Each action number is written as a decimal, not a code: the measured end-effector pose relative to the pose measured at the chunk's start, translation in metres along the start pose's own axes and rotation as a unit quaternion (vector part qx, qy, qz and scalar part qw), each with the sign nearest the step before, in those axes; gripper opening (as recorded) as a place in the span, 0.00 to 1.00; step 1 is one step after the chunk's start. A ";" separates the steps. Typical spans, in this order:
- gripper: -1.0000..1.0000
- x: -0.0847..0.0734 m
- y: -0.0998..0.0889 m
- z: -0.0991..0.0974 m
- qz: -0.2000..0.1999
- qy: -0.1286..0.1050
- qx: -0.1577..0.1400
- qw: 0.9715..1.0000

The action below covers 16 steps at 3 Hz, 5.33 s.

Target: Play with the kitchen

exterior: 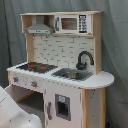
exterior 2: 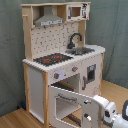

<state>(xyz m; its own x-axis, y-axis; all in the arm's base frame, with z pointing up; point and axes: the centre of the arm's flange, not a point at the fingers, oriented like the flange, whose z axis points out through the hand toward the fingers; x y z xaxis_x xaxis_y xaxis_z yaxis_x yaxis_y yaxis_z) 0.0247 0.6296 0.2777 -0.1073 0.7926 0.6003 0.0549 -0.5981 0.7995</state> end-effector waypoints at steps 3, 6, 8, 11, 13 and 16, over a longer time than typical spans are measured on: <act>1.00 -0.043 -0.025 0.016 0.108 -0.005 -0.002 0.994; 1.00 -0.140 -0.055 0.087 0.051 -0.021 -0.087 0.995; 1.00 -0.193 -0.016 0.112 0.030 -0.054 -0.136 0.989; 1.00 -0.229 0.024 0.226 0.074 -0.110 -0.164 0.977; 1.00 -0.254 0.045 0.284 0.059 -0.120 -0.147 0.980; 1.00 -0.260 0.095 0.260 0.050 -0.128 -0.147 0.980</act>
<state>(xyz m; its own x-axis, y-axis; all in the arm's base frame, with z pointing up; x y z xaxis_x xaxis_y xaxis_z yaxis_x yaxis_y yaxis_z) 0.3159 0.3979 0.2028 0.1382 0.7094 0.6911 -0.2400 -0.6530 0.7183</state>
